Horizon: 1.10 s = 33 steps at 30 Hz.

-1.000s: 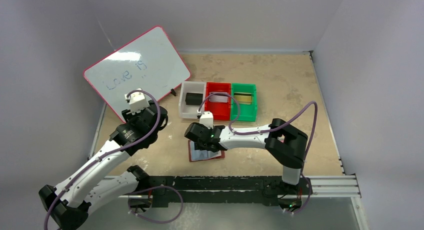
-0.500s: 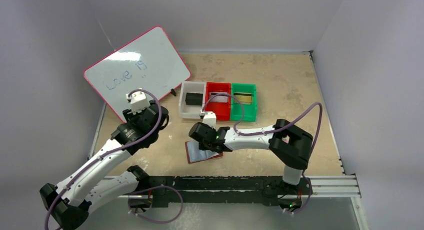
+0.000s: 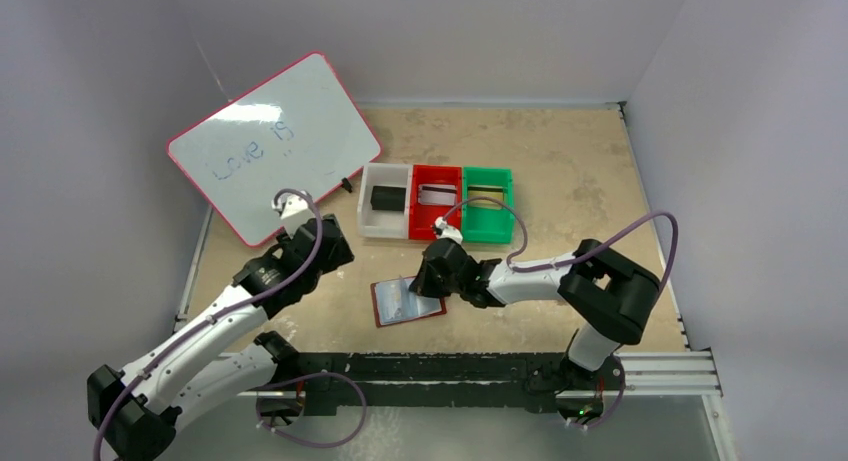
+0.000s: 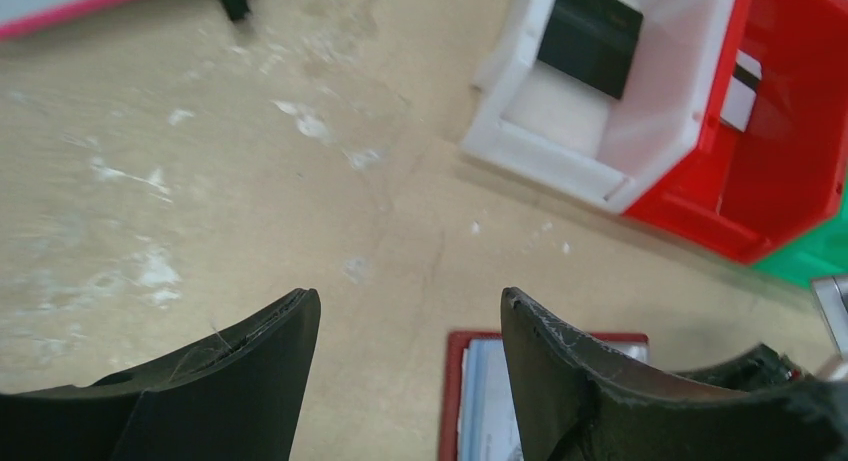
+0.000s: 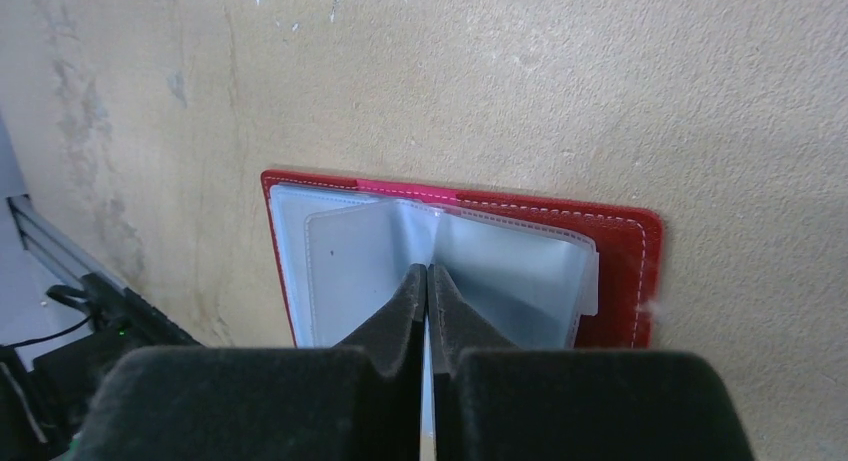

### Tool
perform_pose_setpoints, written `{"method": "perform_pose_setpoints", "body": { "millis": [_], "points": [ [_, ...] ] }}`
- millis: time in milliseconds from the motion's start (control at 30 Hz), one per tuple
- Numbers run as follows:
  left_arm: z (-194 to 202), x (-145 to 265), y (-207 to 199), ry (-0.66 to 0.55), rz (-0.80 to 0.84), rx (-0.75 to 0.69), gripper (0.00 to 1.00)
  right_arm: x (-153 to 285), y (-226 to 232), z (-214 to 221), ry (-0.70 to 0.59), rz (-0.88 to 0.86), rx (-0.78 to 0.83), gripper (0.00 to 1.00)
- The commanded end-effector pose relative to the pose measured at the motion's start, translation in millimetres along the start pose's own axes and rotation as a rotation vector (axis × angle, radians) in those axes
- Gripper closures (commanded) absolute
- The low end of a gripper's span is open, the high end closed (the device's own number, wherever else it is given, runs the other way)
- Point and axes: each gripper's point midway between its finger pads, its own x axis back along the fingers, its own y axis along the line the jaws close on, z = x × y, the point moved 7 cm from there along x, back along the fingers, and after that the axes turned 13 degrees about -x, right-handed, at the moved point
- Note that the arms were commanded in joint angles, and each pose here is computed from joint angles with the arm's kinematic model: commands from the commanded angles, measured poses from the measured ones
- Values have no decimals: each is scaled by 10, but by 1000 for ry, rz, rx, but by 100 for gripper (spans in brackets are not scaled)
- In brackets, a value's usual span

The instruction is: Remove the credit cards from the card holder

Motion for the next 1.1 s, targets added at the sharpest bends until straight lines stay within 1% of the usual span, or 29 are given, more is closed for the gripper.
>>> {"method": "perform_pose_setpoints", "body": {
  "millis": [0,167,267,333,500,633,733,933,1033,1067],
  "points": [
    [71,-7,-389,69,275,115,34,25,-55,9,26,-48,-52,100],
    [199,-28,-724,167,505,147,35,15,-111,11,34,-44,-72,100],
    [314,-78,-875,237,591,192,36,11,-142,17,36,-40,-82,100],
    [375,-112,-941,262,631,217,36,10,-161,22,35,-34,-91,100],
    [561,-203,-953,336,614,204,36,6,-196,13,36,-23,-102,100],
    [680,-196,-999,373,662,213,36,3,-214,18,37,-22,-107,100],
    [787,-190,-1011,401,651,214,36,9,-228,20,36,-30,-113,100],
    [956,-127,-1100,418,632,234,38,27,-192,-1,28,-52,-112,100],
    [1084,-58,-1152,395,626,261,40,20,-169,-11,25,-58,-109,100],
    [1111,-57,-1150,393,630,279,41,17,-154,-14,25,-62,-105,98]
  ]
}}
